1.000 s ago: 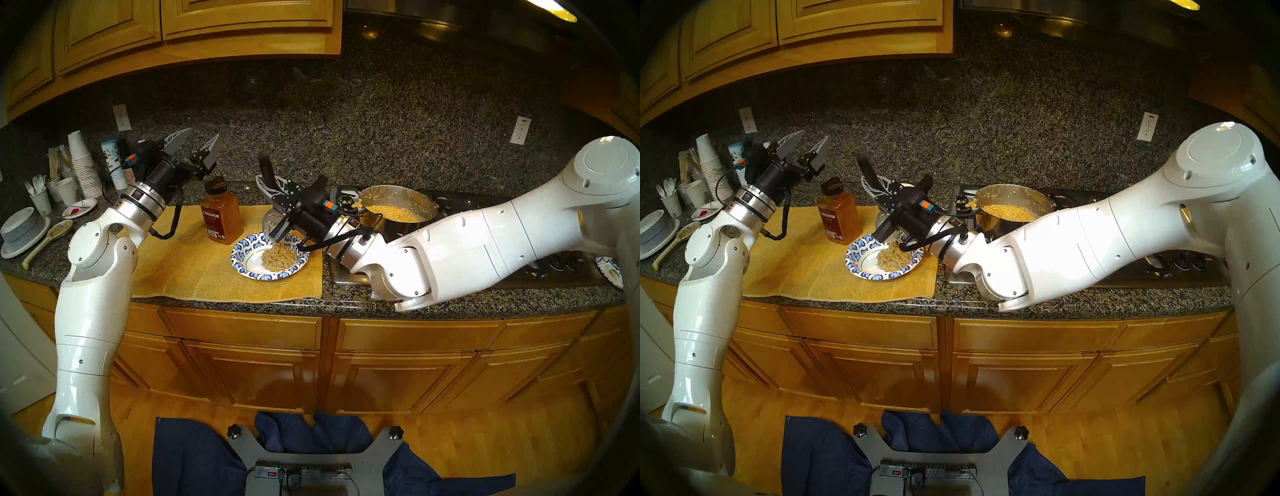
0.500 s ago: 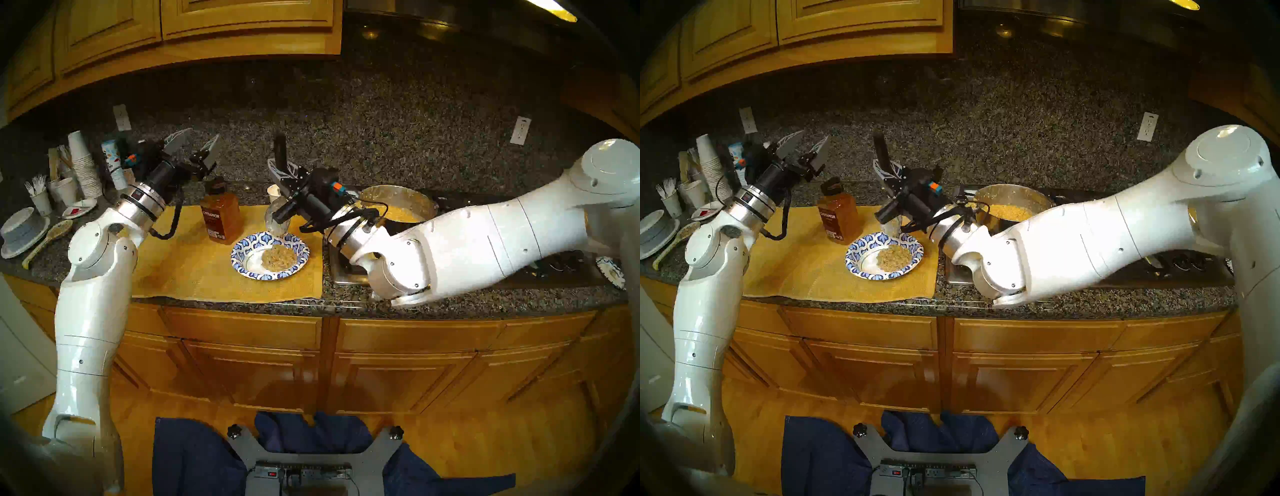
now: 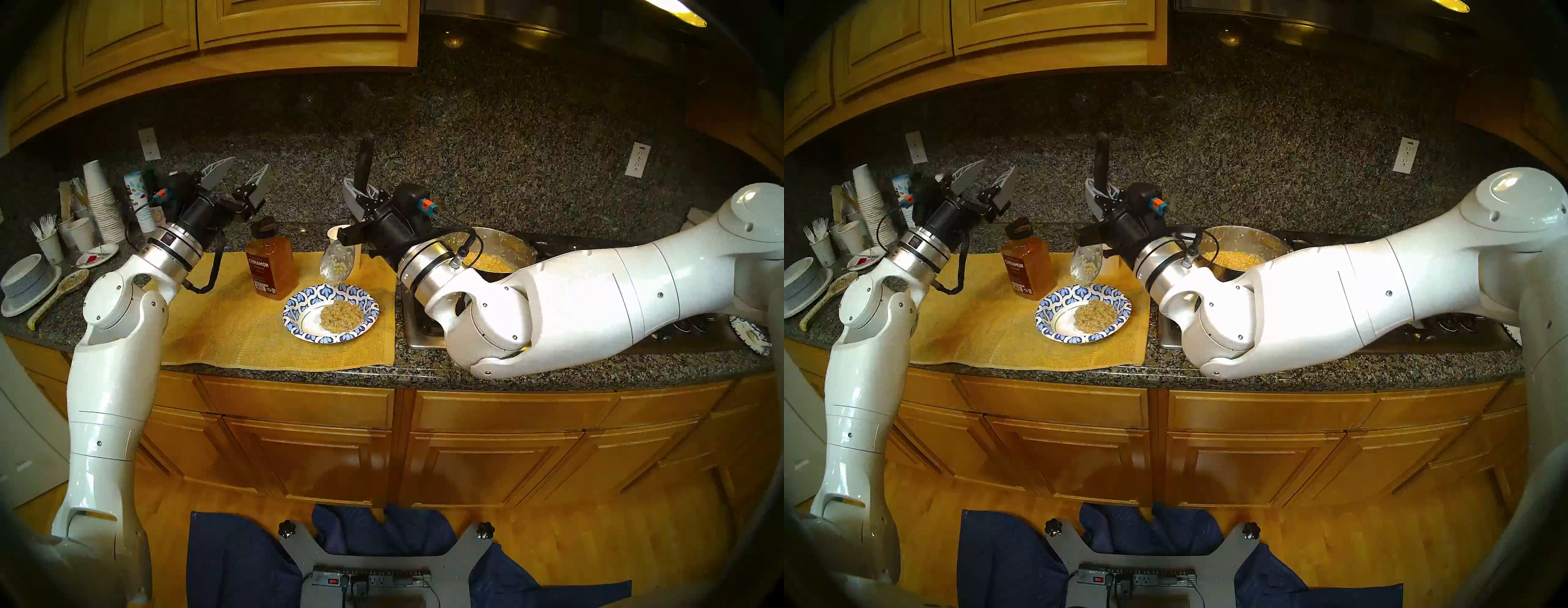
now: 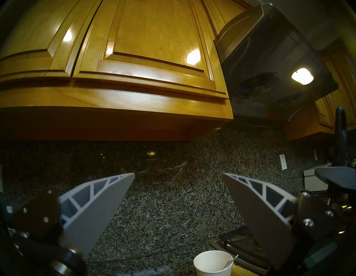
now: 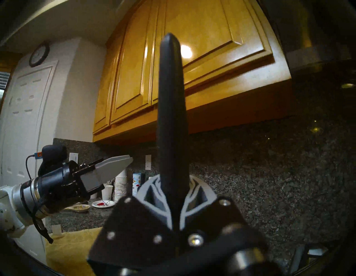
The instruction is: Scoop oatmeal into bowl, add cinnamon, and put a spoon inside bowl
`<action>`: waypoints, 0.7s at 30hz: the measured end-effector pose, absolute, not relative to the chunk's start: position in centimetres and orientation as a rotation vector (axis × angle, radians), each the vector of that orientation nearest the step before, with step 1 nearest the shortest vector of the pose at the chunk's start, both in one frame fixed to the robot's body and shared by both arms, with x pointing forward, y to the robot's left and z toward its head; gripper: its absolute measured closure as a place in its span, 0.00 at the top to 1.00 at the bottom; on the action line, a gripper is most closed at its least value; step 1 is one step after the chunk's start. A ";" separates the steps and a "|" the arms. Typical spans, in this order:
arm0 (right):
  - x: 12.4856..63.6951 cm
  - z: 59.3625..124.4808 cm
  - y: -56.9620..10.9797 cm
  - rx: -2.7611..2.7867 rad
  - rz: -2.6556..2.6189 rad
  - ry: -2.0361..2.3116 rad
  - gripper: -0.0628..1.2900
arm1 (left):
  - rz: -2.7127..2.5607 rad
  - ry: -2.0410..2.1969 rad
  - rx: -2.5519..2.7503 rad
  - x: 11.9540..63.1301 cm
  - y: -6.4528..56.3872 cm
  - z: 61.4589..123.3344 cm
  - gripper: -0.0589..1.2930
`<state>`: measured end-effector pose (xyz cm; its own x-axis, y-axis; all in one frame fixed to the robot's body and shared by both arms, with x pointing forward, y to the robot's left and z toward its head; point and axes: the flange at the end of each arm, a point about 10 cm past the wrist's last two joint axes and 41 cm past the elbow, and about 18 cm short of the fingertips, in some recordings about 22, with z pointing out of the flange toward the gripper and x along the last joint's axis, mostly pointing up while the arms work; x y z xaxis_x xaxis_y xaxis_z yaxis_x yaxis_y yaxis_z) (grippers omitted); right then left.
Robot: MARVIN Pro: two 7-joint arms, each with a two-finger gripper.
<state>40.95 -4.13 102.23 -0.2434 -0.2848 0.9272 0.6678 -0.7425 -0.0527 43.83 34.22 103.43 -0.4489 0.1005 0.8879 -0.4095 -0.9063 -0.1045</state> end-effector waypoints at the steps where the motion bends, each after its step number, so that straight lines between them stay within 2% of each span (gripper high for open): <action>1: 41.0 102.2 -4.2 -1.414 -2.014 -0.459 0.02 | 2.402 -0.441 1.441 43.8 34.2 103.4 0.96; 21: 43.0 101.0 -4.9 -1.635 -1.728 -0.064 0.02 | 2.402 -0.441 1.441 43.8 34.2 103.4 0.96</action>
